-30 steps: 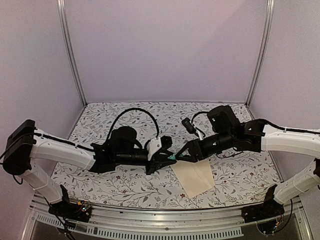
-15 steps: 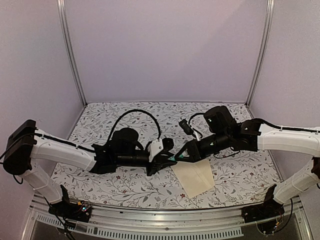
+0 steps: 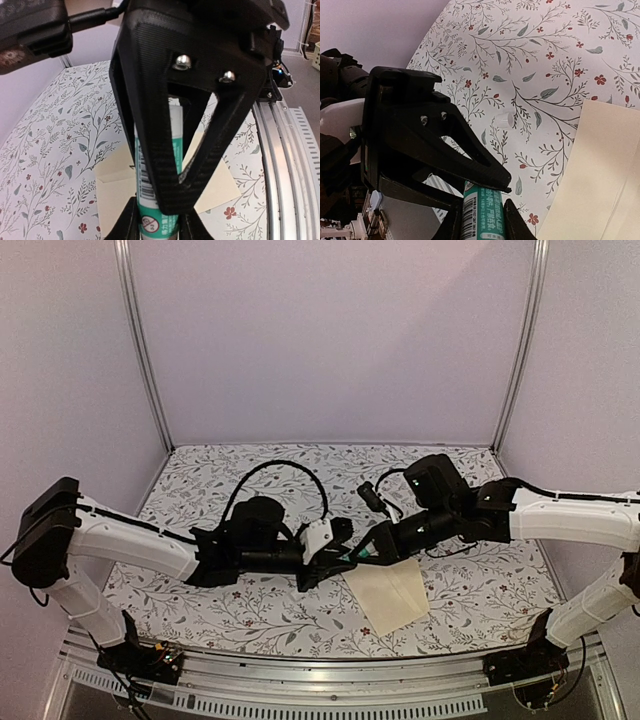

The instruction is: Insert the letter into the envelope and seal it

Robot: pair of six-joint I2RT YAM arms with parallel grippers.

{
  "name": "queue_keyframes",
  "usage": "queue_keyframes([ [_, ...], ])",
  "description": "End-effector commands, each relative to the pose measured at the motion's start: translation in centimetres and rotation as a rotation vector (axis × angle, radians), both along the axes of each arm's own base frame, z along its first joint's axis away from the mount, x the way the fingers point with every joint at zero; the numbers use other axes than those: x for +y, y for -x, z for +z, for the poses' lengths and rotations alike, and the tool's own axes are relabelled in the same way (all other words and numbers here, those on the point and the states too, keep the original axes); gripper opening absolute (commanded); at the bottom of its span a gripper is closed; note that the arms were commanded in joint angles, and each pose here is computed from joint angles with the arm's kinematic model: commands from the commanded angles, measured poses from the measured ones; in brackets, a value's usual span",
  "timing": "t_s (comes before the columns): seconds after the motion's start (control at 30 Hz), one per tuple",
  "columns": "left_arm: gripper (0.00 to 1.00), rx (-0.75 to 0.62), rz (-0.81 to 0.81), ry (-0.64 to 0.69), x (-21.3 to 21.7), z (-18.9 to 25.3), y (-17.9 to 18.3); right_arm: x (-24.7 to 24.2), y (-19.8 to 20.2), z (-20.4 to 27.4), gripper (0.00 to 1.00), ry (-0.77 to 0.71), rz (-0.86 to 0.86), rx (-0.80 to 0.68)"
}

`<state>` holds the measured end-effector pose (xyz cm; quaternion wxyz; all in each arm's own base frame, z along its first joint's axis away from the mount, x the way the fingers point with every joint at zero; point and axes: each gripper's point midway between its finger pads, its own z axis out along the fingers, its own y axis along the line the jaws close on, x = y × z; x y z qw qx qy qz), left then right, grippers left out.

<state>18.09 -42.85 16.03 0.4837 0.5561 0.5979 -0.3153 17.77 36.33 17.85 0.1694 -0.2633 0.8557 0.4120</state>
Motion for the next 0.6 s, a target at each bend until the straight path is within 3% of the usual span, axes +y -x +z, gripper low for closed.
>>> queue_keyframes([
  [0.0,0.0,-0.01,-0.012,0.002,-1.2,0.1,0.0,0.5,0.0,-0.2,0.04,-0.017,0.015,-0.01],
  [0.13,0.01,-0.001,-0.012,0.001,-1.4,-0.1,-0.1,0.4,0.1,-0.3,0.0,-0.014,0.022,-0.01],
  [0.23,0.1,0.001,-0.009,0.003,-1.5,-0.1,-0.1,0.1,0.0,-0.2,0.0,0.001,0.013,-0.019],
  [0.5,0.53,0.014,0.005,0.018,-1.2,0.2,-0.3,-2.2,-1.3,0.3,0.0,0.094,-0.074,-0.104],
  [0.57,0.6,0.029,0.014,0.034,-1.1,0.5,-0.5,-2.9,-1.6,0.4,0.0,0.122,-0.097,-0.126],
])
